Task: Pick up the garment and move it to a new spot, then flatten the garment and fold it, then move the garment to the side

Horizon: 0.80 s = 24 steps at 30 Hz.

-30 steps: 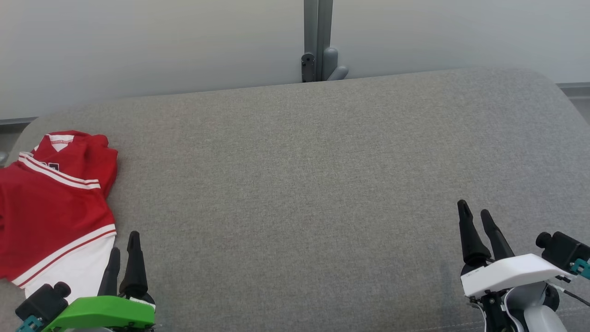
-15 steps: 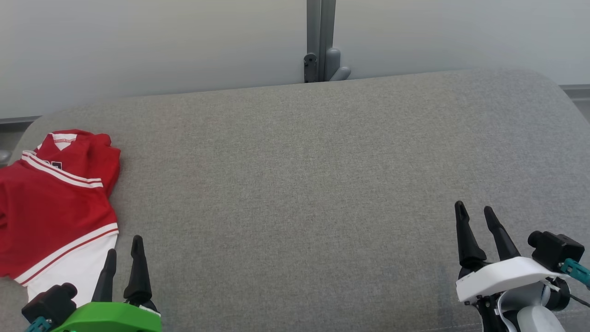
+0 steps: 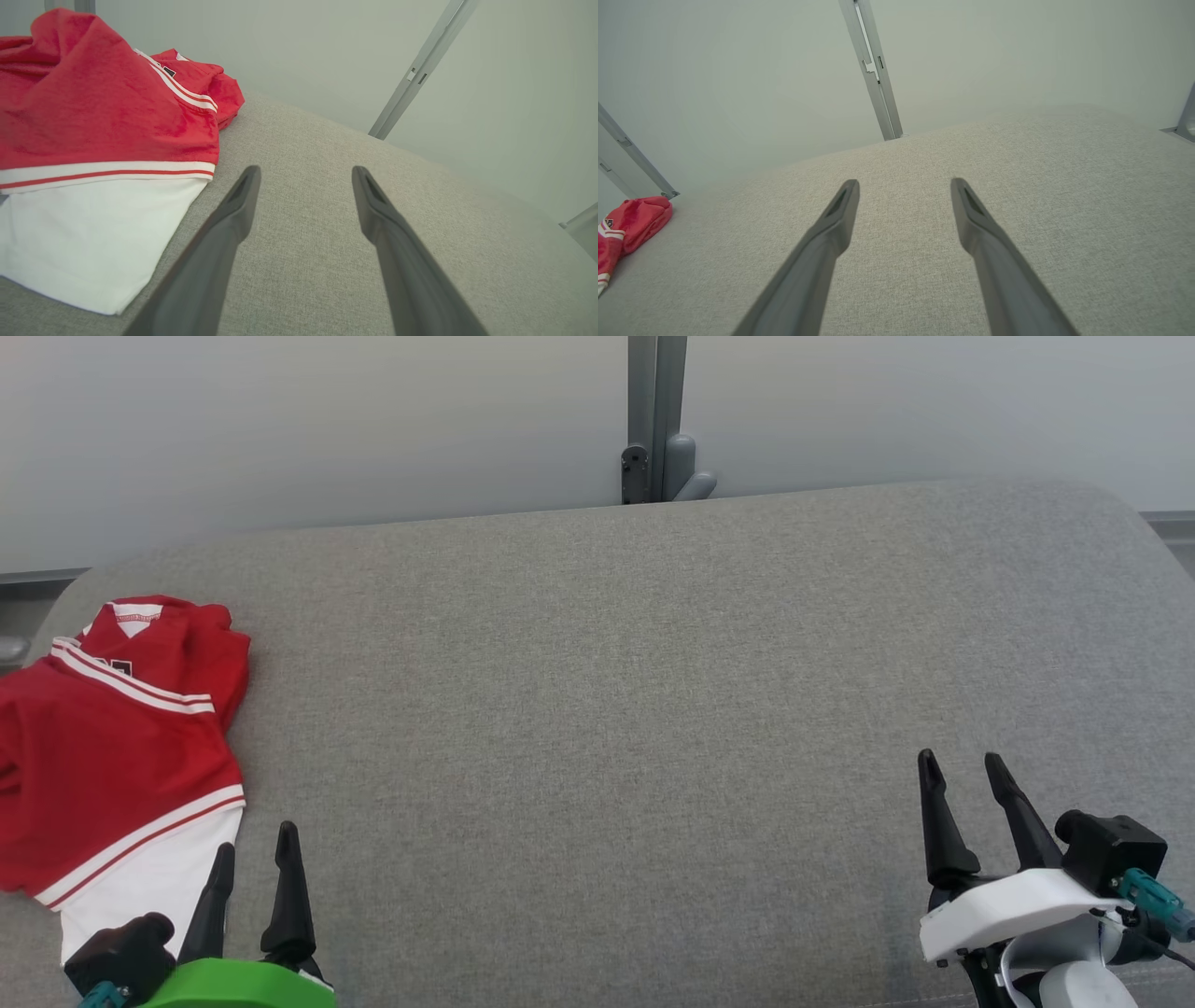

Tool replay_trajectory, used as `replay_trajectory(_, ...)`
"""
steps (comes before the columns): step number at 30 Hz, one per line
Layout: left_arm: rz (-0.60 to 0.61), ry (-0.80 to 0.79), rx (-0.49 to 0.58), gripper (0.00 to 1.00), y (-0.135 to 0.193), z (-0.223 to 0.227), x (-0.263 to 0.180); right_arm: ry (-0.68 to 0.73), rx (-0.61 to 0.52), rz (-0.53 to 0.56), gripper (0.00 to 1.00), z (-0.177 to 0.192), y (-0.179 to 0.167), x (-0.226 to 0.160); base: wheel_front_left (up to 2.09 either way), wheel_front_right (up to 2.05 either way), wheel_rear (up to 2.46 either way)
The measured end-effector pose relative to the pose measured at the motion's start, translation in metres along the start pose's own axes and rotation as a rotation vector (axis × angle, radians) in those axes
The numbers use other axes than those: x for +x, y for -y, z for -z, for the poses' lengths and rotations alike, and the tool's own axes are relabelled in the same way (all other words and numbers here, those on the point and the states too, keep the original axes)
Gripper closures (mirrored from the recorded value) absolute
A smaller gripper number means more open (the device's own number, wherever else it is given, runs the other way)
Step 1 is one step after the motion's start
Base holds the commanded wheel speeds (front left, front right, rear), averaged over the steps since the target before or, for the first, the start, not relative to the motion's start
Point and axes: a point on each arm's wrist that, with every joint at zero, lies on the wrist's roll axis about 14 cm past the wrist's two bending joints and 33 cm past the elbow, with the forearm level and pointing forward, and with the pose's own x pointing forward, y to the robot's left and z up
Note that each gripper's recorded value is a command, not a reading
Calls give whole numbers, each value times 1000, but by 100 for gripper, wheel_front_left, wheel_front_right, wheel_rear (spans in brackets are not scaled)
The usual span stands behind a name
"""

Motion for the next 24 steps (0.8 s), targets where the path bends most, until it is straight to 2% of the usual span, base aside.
replay_trajectory(24, 39, 11, 214, 0, 0, -1, -9, 27, -181, -34, 0, -3, -5, -3, 0, 0, 0)
